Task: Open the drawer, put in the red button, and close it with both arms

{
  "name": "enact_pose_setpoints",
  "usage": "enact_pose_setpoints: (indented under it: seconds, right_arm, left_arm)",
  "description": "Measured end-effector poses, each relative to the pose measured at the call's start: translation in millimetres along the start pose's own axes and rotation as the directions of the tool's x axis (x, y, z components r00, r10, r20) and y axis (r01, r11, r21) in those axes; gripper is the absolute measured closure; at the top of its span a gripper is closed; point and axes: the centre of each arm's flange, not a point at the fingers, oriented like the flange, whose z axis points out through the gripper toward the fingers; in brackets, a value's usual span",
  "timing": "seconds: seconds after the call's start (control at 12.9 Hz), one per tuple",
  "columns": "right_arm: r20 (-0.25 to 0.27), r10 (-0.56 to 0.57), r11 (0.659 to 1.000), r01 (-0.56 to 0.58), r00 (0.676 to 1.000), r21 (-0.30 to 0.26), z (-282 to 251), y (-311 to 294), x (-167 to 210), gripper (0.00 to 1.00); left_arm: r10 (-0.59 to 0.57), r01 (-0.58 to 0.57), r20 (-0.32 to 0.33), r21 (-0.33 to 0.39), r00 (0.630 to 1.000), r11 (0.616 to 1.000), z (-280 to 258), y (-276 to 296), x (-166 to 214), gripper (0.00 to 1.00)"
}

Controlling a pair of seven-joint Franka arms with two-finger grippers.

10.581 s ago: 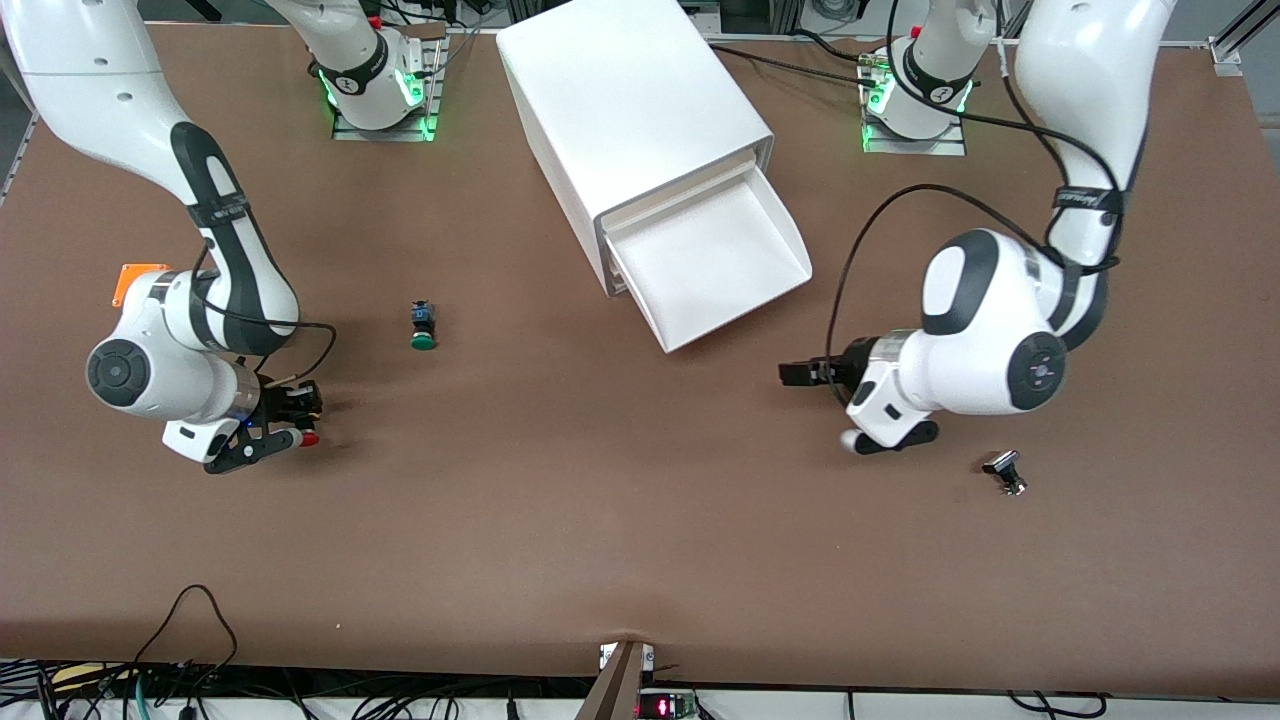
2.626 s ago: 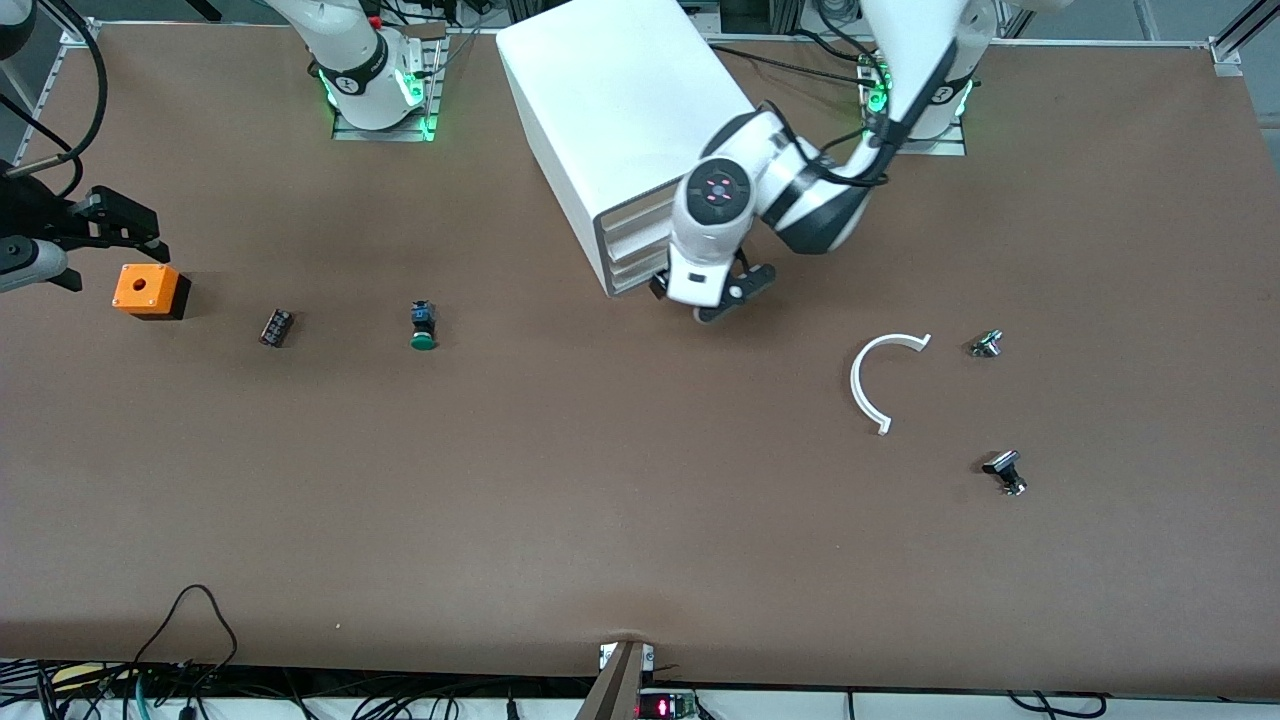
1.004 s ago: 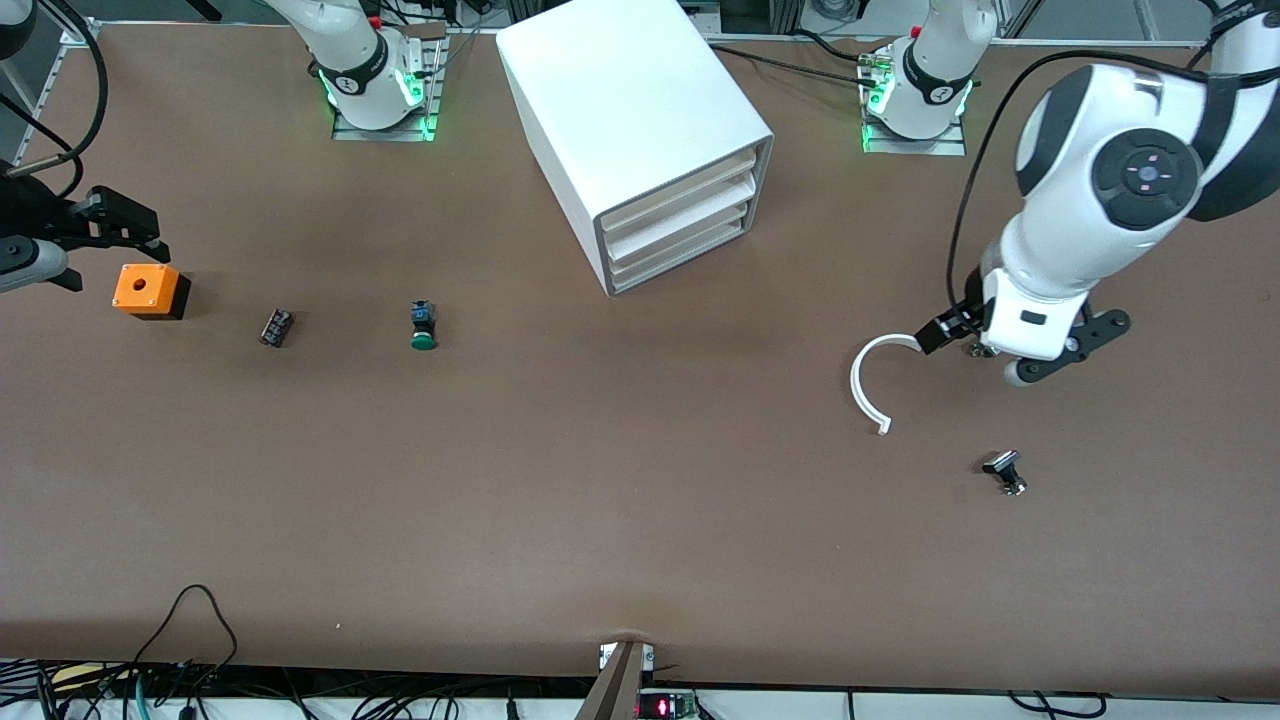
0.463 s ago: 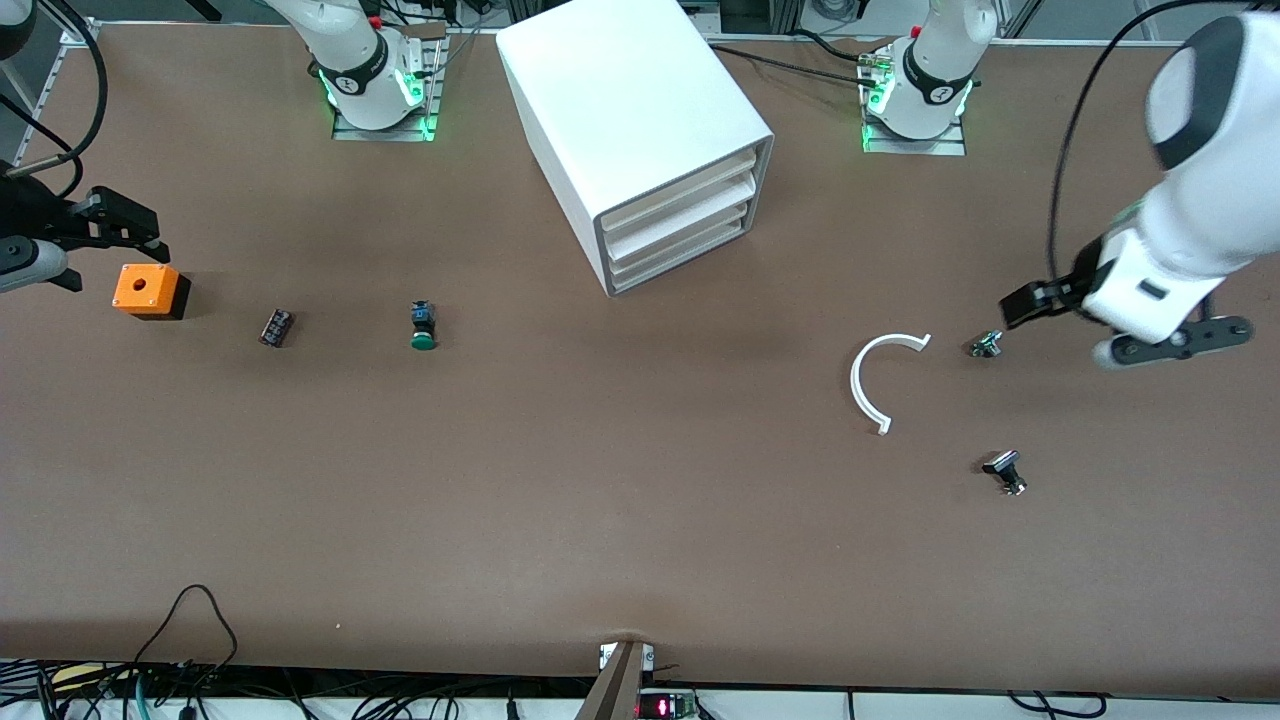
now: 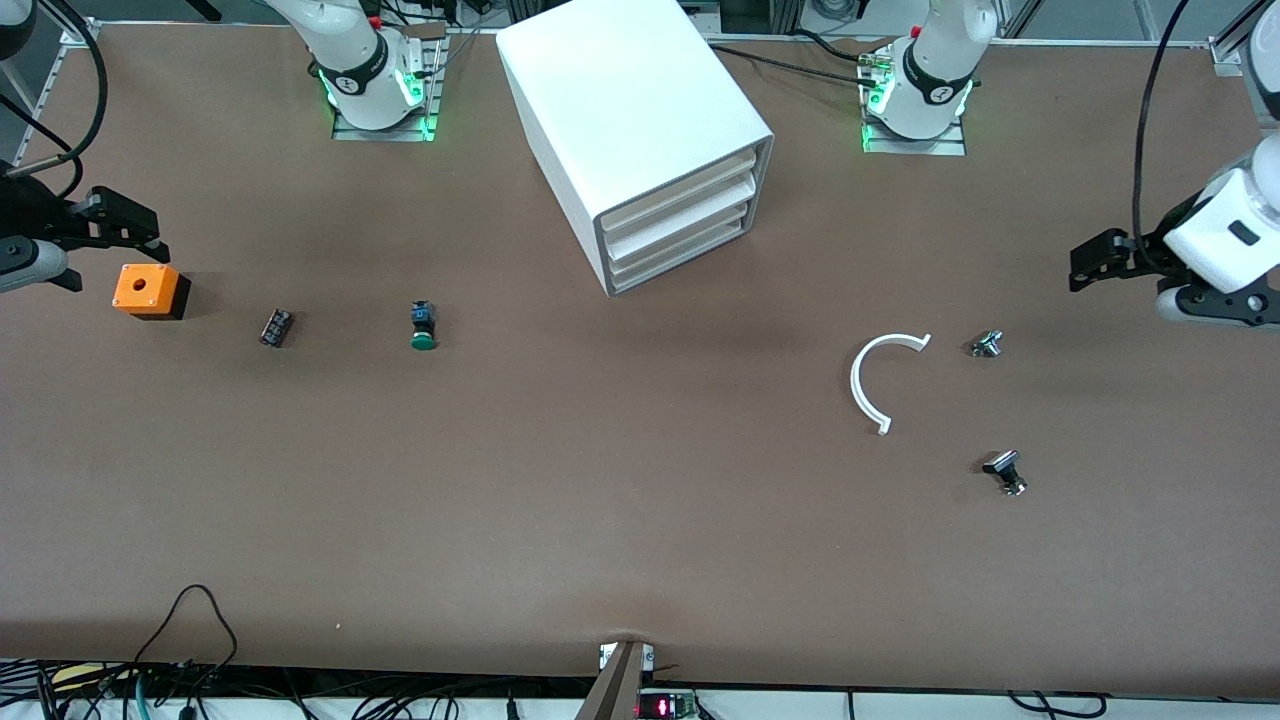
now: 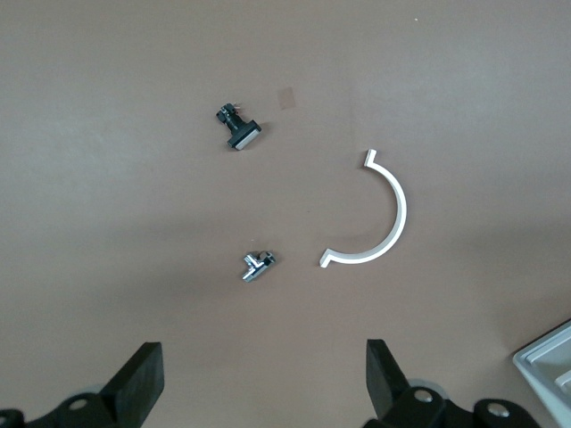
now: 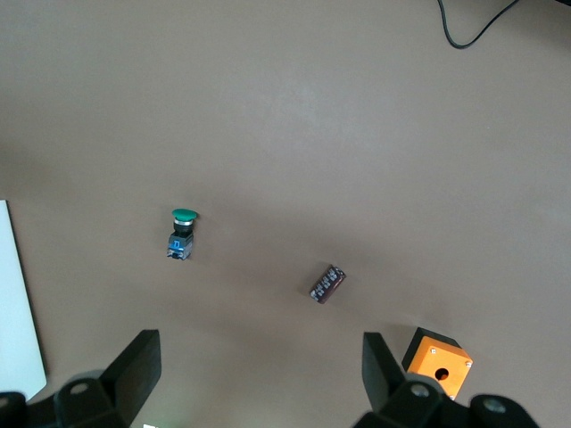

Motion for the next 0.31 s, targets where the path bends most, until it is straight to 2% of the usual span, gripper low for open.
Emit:
enact_pose_setpoints:
  seconds: [0.31]
  right_arm:
    - [0.000, 0.000, 1.000, 0.000, 1.000, 0.000, 0.1, 0.0, 0.0, 0.00]
  left_arm:
    - [0.051, -0.051, -0.004, 0.002, 0.999, 0.999, -2.1, 6.6, 0.9, 0.00]
